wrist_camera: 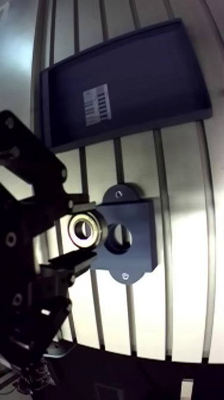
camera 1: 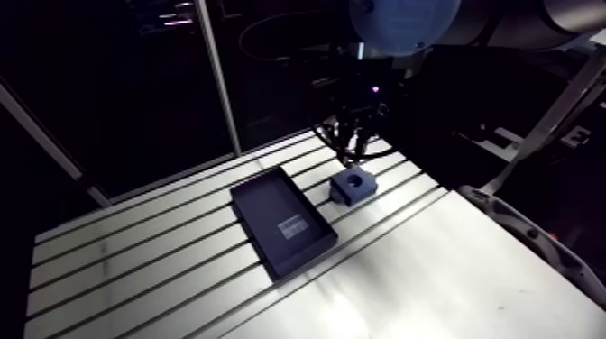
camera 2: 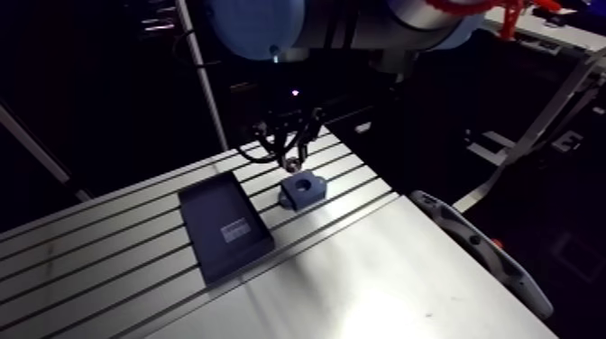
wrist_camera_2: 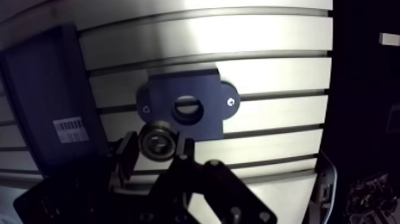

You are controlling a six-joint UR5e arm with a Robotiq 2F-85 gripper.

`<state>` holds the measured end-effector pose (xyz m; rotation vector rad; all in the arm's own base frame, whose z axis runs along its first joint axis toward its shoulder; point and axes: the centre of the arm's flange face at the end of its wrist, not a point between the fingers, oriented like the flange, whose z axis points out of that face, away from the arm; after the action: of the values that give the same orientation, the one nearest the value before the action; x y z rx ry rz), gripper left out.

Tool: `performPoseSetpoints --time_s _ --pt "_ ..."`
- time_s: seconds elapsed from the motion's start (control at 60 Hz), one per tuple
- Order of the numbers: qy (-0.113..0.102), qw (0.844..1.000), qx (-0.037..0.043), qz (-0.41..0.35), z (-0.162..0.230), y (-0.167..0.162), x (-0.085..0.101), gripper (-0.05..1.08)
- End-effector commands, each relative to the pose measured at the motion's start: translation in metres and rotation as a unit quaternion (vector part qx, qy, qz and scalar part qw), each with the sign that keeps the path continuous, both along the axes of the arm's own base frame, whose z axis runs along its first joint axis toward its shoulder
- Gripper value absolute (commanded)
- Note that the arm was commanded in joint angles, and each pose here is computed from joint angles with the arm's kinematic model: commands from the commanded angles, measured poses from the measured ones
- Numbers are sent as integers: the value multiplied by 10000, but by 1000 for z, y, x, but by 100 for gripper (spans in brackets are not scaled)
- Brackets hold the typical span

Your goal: Pick up the bearing and press it into the housing until flush.

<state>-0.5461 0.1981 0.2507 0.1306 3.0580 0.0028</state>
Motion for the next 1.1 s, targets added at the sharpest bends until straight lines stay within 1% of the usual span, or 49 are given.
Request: performPoseSetpoints --time_s 0.017,0.067,0.083,0.2,0.233,0.25,0.267,0.317,0.333,0.383,0.567,0.65,0.883,0.917,0.933,0.95,0.967,0.983,1.0,1.017,1.033,1.1 --pt "29 10000 2 -54 -3 14 7 68" --pt "27 10000 1 -54 -4 14 7 68" --pt "20 10000 -13 -55 -5 14 8 68" --pt "-6 10000 -33 -26 -8 14 10 68" --pt "33 10000 -9 -10 -7 14 9 68" --pt "33 10000 -9 -10 -7 14 9 68" --pt "69 10000 15 -2 -7 15 8 68" --pt "91 10000 30 -1 -7 16 8 68" --pt "106 9999 49 -7 -8 16 7 68" --pt "114 9999 55 -8 -8 16 7 68" --pt "97 9999 44 -8 -12 16 6 68" --pt "43 10000 8 -22 -19 17 6 68" --pt "-10 10000 -24 -83 -28 18 6 68" --pt "10 10000 -10 -85 -29 18 6 68" --pt "46 10000 14 -78 -30 19 5 68" --pt "46 10000 14 -78 -30 19 5 68" --pt "83 9999 39 -77 -31 19 4 68" --pt "83 9999 39 -77 -31 19 4 68" --pt "112 9999 65 -51 -33 19 3 68" --pt "112 9999 65 -51 -33 19 3 68" --pt "120 9999 86 -33 -35 20 3 68" --pt "111 9999 83 -37 -39 20 2 68"
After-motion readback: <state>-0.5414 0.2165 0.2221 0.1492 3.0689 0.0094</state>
